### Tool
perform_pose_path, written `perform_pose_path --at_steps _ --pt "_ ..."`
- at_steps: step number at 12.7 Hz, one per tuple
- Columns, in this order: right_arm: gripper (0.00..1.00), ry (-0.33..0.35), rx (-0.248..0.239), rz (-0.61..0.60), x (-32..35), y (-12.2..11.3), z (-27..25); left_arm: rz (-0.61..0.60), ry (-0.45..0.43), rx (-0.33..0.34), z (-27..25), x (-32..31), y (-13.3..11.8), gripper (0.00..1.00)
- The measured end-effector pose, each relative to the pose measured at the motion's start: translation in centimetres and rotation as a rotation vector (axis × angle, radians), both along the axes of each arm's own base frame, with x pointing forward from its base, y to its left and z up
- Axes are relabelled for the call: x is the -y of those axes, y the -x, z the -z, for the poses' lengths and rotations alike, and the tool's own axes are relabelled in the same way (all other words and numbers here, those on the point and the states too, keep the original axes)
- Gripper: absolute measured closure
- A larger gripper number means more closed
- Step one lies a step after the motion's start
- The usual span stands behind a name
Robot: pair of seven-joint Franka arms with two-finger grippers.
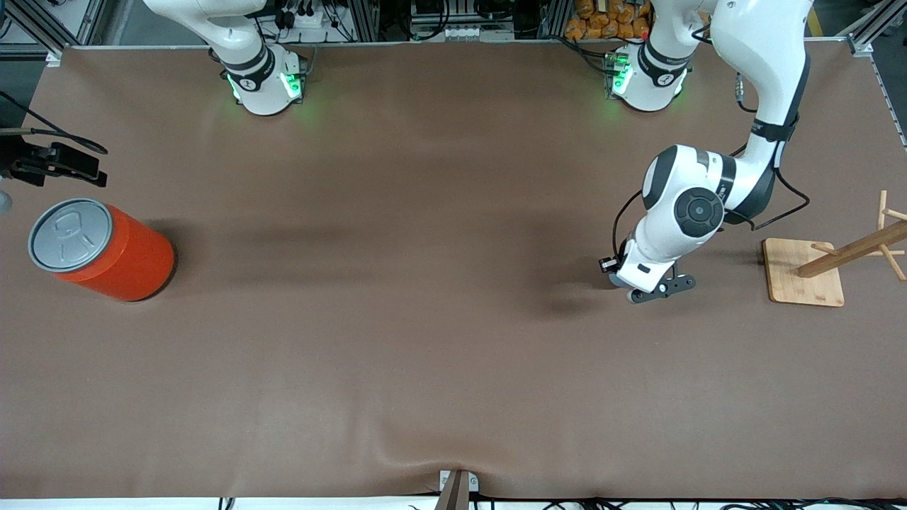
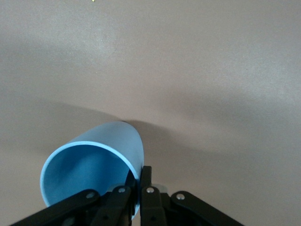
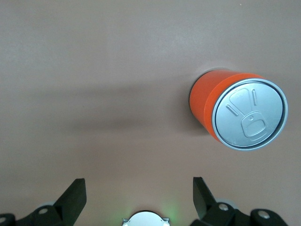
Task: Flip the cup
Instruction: 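Rotate the cup upright with the left gripper and lower it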
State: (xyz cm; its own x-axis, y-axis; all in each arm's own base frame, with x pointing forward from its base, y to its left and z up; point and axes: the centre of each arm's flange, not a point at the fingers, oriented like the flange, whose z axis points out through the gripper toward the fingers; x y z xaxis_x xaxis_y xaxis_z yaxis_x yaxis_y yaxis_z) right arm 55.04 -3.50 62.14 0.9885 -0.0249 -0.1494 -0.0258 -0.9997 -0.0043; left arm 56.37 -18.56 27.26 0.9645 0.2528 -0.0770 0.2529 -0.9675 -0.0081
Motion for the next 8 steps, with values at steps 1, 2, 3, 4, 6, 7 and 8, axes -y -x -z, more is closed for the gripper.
perform_pose_path --at_steps 1,2,3,4,6,7,8 --pt "0.00 0.000 0.000 0.000 0.0 0.0 0.0 0.000 0.001 0.000 0.0 0.0 0.0 0.95" --pt "0.00 -0.001 0.000 0.000 0.0 0.0 0.0 0.000 0.002 0.003 -0.1 0.1 0.0 0.90" --pt "0.00 -0.001 -0.001 0.000 0.0 0.0 0.0 -0.001 0.005 0.009 -0.3 0.1 -0.2 0.80" --pt "0.00 -0.001 -0.001 0.000 0.0 0.0 0.0 -0.002 0.008 0.020 -0.7 0.1 -0.5 0.70" --pt "0.00 -0.002 -0.003 -0.001 -0.1 -0.1 0.2 -0.007 0.019 0.055 -2.6 0.2 -1.6 0.50" --pt "0.00 -0.002 -0.005 -0.001 -0.1 -0.1 0.3 -0.008 0.023 0.065 -3.7 0.3 -2.2 0.39" --pt "0.00 -0.002 -0.006 -0.002 -0.1 -0.2 0.3 -0.008 0.024 0.068 -5.0 0.4 -2.8 0.30"
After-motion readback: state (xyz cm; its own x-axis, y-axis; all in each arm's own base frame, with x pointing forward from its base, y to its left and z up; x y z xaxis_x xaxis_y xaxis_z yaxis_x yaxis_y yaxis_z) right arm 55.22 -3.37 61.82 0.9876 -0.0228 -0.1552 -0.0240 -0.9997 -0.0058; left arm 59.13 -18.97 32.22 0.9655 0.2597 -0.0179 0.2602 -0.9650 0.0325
